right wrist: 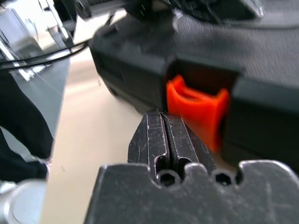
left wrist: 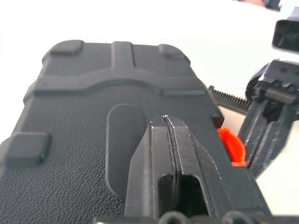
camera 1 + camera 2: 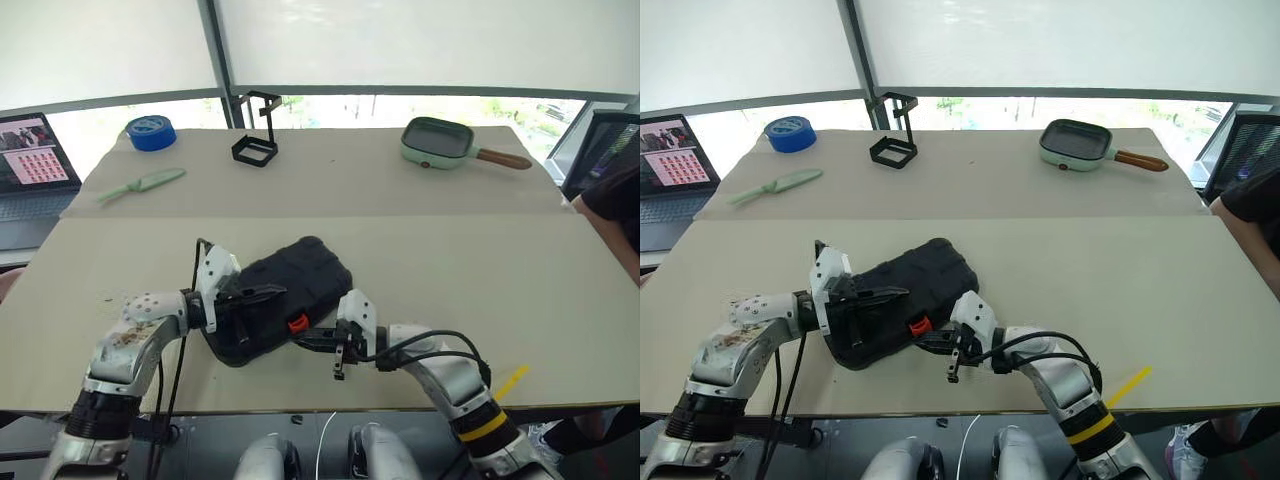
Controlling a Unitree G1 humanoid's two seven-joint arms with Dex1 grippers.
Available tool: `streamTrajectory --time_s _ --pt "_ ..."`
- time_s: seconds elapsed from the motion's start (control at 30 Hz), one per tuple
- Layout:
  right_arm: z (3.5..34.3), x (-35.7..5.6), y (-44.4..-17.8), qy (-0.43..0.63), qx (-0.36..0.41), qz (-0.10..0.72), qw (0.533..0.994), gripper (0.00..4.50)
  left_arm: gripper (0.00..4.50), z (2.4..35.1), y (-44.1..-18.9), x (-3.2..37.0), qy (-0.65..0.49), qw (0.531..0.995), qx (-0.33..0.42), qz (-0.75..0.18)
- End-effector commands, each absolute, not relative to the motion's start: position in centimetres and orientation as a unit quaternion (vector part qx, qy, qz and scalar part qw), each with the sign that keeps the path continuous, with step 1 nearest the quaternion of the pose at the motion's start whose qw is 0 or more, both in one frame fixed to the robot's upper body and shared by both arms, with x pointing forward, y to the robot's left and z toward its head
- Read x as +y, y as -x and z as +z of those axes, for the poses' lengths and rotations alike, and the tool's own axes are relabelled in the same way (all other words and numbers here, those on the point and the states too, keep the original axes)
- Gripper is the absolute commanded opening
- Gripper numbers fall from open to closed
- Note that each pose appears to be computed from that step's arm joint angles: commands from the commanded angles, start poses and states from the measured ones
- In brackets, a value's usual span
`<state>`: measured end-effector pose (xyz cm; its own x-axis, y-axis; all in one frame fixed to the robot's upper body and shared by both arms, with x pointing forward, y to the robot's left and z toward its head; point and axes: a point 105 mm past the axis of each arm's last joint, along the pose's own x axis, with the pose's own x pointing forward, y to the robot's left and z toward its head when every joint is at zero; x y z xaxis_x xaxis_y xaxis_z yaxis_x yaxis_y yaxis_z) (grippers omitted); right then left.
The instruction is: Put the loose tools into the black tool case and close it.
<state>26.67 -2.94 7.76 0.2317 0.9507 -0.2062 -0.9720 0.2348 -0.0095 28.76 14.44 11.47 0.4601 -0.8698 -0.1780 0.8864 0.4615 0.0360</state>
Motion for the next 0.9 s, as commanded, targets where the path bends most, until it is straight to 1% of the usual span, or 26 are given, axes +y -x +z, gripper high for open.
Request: streamTrajectory --time_s 0.03,0.07,0.13,0.17,0.2,0.27,0.33,0.37,0.4,0.43,0.47,0.5,0.53,0.57,0.63,0.7,0.83,0.9 --pt "11.3 -4.9 -26.0 0.079 0.011 0.622 0.779 0.03 0.04 10.1 -28.3 16.4 -0.030 0.866 0.079 -0.493" --pt "12.1 -6.1 -25.6 0.081 0.005 0.618 0.782 0.00 0.29 11.3 -28.1 17.1 -0.026 0.871 0.055 -0.487" --pt "13.0 -8.1 -24.8 0.092 0.003 0.615 0.783 0.59 0.79 12.8 -27.3 18.3 -0.035 0.875 0.032 -0.482" --pt "13.3 -9.0 -24.6 0.102 0.001 0.610 0.786 0.72 1.11 13.2 -26.9 19.0 -0.051 0.877 0.025 -0.476" --pt "13.5 -9.8 -24.5 0.112 0.000 0.604 0.789 1.07 1.45 13.5 -26.7 19.7 -0.064 0.881 0.021 -0.468" --pt "14.2 -12.3 -25.1 0.150 -0.021 0.568 0.809 1.80 2.21 14.1 -26.2 22.7 -0.105 0.904 0.019 -0.415" --pt "15.0 -14.1 -25.2 0.183 -0.061 0.556 0.808 2.40 2.85 13.9 -25.6 25.3 -0.135 0.917 0.034 -0.374" --pt "15.0 -14.8 -25.1 0.194 -0.074 0.559 0.803 2.79 3.28 13.6 -25.2 26.3 -0.156 0.920 0.040 -0.357" --pt "14.7 -15.5 -25.0 0.209 -0.075 0.559 0.799 3.19 3.66 13.1 -24.8 27.3 -0.175 0.923 0.053 -0.340" --pt "14.2 -16.6 -24.9 0.230 -0.067 0.558 0.795 3.47 3.99 12.5 -24.3 28.8 -0.204 0.925 0.066 -0.313" --pt "13.8 -17.5 -25.1 0.235 -0.055 0.549 0.800 3.83 4.37 11.8 -23.7 29.8 -0.209 0.927 0.086 -0.300" --pt "13.4 -18.5 -25.5 0.246 -0.047 0.534 0.808 4.11 4.50 11.2 -23.2 31.0 -0.212 0.929 0.106 -0.285" --pt "13.0 -19.4 -25.8 0.262 -0.041 0.528 0.806 4.48 4.50 10.8 -22.8 32.3 -0.214 0.933 0.115 -0.265" --pt "12.2 -20.4 -26.0 0.276 -0.027 0.522 0.807 4.48 4.50 10.4 -22.4 33.3 -0.211 0.939 0.121 -0.244" --pt "12.1 -21.4 -26.9 0.279 -0.037 0.499 0.820 4.48 4.50 10.1 -22.1 34.2 -0.219 0.942 0.119 -0.225" --pt "12.4 -21.7 -27.7 0.273 -0.049 0.482 0.831 4.48 4.50 10.0 -22.2 33.9 -0.230 0.940 0.112 -0.228" --pt "12.9 -22.2 -29.0 0.288 -0.071 0.457 0.839 4.48 4.50 10.9 -23.4 33.2 -0.237 0.947 0.074 -0.206" --pt "13.3 -22.3 -29.5 0.289 -0.078 0.447 0.843 4.48 4.50 11.1 -23.4 33.0 -0.237 0.947 0.072 -0.206"
